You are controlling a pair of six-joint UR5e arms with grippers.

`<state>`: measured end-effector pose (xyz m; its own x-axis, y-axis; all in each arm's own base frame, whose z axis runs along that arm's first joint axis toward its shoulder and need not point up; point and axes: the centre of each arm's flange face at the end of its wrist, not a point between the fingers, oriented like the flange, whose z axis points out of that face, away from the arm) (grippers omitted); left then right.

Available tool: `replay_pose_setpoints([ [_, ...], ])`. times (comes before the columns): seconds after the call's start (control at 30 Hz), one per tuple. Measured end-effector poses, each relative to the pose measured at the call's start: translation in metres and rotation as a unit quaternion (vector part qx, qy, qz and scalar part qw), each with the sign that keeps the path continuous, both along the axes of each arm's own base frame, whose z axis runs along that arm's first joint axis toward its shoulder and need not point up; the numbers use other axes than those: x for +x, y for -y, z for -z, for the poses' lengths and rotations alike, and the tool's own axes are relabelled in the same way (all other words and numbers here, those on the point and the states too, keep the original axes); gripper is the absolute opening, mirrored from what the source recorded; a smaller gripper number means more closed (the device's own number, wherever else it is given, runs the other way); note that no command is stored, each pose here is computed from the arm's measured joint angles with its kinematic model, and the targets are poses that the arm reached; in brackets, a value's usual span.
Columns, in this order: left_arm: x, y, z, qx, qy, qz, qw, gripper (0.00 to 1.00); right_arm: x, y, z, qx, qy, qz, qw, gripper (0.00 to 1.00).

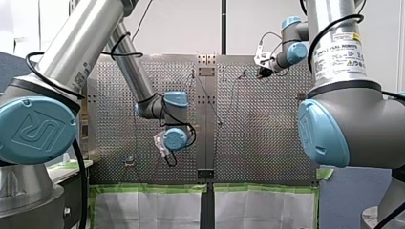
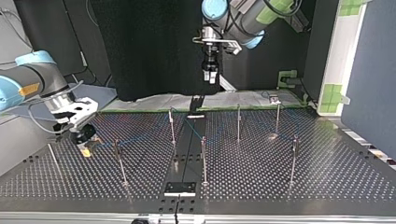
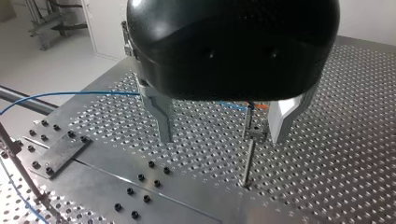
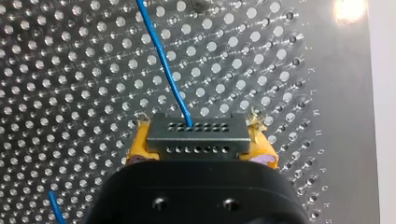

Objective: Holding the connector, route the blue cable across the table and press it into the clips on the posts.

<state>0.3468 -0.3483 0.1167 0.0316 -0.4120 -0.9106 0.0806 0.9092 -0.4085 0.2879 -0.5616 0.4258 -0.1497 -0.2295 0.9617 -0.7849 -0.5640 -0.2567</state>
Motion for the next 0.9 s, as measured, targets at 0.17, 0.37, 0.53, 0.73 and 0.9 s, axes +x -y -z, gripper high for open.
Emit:
replay_pose_setpoints([
  [0.17, -0.013, -0.009, 0.009, 0.001, -0.001, 0.000, 1.0000, 1.00, 0.000, 0.000, 0.000, 0.000, 0.000, 0.000, 1.0000, 0.00],
  [0.37, -0.027, -0.020, 0.019, 0.002, -0.002, -0.002, 1.0000, 1.00, 0.002, -0.001, 0.000, 0.000, 0.000, -0.002, 1.0000, 0.00],
  [0.53, -0.040, -0.029, 0.026, 0.002, -0.002, -0.002, 1.0000, 1.00, 0.002, -0.001, 0.000, 0.000, 0.000, -0.002, 1.0000, 0.00],
  [0.73, -0.056, -0.041, 0.034, 0.002, -0.002, -0.003, 1.0000, 1.00, -0.001, 0.001, 0.000, 0.000, 0.000, 0.003, 1.0000, 0.00],
  [0.9, -0.070, -0.052, 0.042, 0.009, -0.011, -0.003, 0.9999, 1.00, -0.003, 0.002, 0.000, 0.000, 0.000, 0.006, 1.0000, 0.00],
])
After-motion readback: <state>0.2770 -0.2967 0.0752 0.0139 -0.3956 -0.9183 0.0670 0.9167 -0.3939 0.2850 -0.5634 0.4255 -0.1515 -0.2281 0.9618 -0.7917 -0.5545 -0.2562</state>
